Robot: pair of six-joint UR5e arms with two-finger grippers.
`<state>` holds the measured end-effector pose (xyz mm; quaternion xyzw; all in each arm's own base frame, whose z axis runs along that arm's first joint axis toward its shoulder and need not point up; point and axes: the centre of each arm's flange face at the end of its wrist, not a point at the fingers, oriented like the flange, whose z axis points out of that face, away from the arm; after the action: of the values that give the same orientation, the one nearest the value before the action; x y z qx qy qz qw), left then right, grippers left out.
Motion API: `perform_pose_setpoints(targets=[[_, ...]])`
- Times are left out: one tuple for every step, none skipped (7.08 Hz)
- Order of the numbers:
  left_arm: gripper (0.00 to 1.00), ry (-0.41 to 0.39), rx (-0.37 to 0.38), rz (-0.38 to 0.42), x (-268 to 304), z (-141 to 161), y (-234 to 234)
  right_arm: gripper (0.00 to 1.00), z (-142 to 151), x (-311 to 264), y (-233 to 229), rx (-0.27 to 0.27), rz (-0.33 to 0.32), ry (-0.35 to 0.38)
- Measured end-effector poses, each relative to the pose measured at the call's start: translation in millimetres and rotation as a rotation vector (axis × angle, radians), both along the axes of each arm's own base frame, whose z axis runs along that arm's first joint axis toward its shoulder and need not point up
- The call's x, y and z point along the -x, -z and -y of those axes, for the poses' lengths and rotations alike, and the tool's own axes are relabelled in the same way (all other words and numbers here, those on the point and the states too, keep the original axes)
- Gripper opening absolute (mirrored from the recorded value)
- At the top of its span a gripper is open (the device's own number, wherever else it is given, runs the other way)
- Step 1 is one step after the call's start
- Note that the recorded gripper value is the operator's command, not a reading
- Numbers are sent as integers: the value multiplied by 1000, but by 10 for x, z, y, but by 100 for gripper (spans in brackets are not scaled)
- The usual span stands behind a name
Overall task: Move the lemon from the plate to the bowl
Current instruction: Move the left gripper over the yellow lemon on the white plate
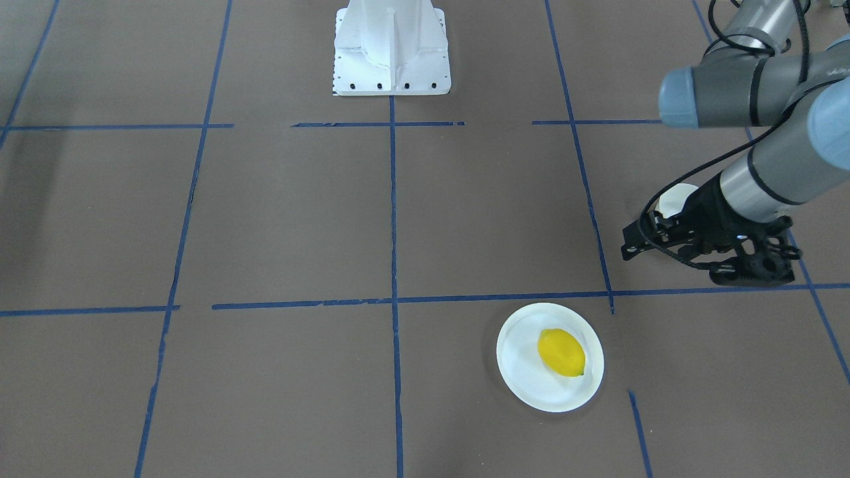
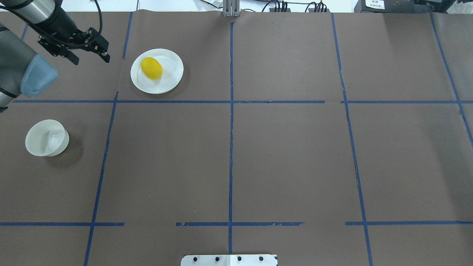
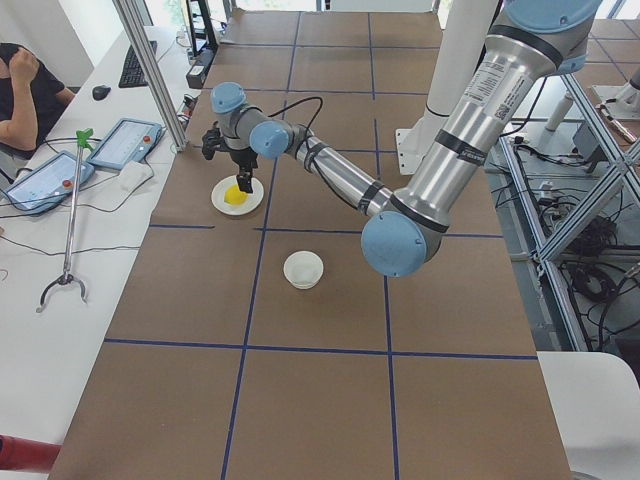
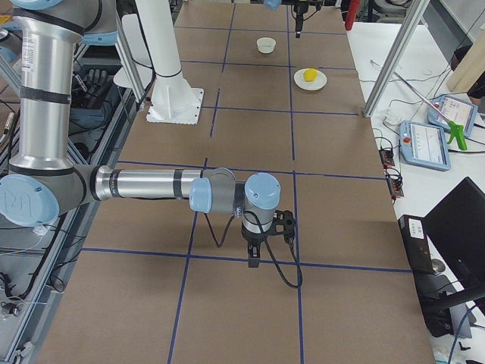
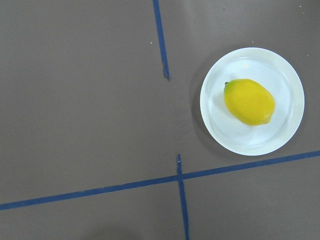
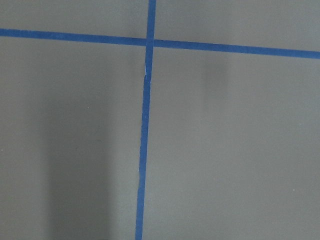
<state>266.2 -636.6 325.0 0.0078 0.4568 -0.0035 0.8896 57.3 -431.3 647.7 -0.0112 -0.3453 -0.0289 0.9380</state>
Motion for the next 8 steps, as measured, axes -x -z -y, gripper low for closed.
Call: perform_pose_setpoints(targets=[[100, 16, 28, 8, -265, 285, 67, 100, 1, 0, 3, 0, 0, 0], [100, 37, 42, 24, -493, 592, 112, 100, 2, 1, 3, -1, 0, 0], [100, 60, 55, 30, -713, 837, 74, 100, 4, 1, 5, -1, 0, 0], [100, 85, 63, 39, -948, 975, -27, 100, 5, 0, 6, -1, 0, 0], [100, 110, 63, 58, -1162, 1035, -136, 100, 6, 1, 7, -1, 0, 0], [100, 125, 66, 66, -1306, 1047, -227, 100, 5, 1, 6, -1, 0, 0], [100, 131, 73, 71, -1410, 1029, -288, 100, 2, 0, 3, -1, 0, 0], [100, 132, 81, 73, -1477, 1006, -319, 100, 0, 0, 1, 0, 0, 0]])
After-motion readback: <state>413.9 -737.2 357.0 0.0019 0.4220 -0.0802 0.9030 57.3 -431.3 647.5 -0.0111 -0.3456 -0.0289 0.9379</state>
